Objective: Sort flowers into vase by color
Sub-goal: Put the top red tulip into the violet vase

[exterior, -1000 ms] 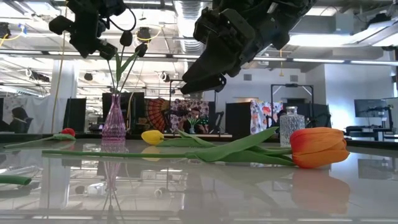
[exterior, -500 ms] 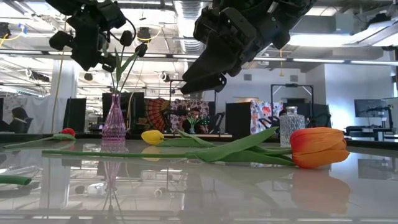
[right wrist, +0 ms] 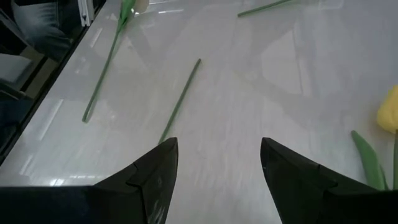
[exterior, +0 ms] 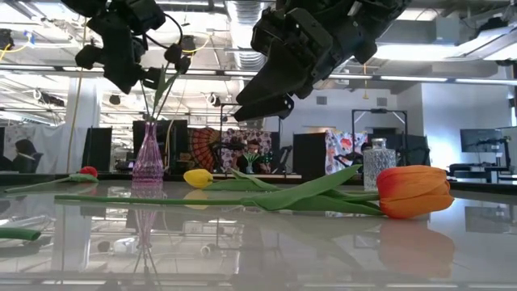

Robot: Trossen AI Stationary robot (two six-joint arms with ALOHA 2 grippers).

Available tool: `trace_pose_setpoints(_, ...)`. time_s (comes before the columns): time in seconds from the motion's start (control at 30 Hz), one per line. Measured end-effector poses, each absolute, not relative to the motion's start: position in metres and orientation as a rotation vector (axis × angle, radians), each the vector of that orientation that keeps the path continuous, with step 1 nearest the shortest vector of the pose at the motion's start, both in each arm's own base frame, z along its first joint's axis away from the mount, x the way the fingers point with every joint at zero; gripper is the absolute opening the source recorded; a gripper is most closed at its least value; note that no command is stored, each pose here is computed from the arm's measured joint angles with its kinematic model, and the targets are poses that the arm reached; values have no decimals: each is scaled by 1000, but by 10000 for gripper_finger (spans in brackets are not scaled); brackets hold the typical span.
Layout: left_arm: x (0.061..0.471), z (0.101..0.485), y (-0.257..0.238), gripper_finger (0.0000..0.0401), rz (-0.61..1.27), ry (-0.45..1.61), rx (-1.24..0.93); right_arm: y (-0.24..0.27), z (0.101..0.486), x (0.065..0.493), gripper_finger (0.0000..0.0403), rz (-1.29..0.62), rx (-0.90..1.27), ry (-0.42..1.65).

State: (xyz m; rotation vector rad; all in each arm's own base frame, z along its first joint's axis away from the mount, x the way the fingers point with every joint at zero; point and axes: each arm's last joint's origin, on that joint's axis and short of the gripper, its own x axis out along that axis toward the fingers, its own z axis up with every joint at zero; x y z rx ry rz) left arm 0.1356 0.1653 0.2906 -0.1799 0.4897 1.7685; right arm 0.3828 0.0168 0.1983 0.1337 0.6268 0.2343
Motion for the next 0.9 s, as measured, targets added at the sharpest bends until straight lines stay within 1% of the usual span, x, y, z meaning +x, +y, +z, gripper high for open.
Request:
trace_pose_setpoints(0.13,130,299,160,0,1772,465,-155,19,198,383,255,240,131,628)
trace_pose_setpoints(0.23,122,310,153,0,1774,397,-158,19,198,383,255,240,129,627)
trace_pose_setpoints(0.5,110,335,129,0,1646,230,-173,10,199,384,255,226,112,608)
trace_pose_setpoints(0.67,105,355,112,0,1451,128,-194,4,203,386,255,212,119,565)
trace_pose_setpoints(0.8,102,376,94,0,1203,9,-222,-5,209,388,255,191,119,509)
trace_pose_setpoints(0.9,98,387,80,0,1020,-86,-228,-24,226,389,255,146,116,447)
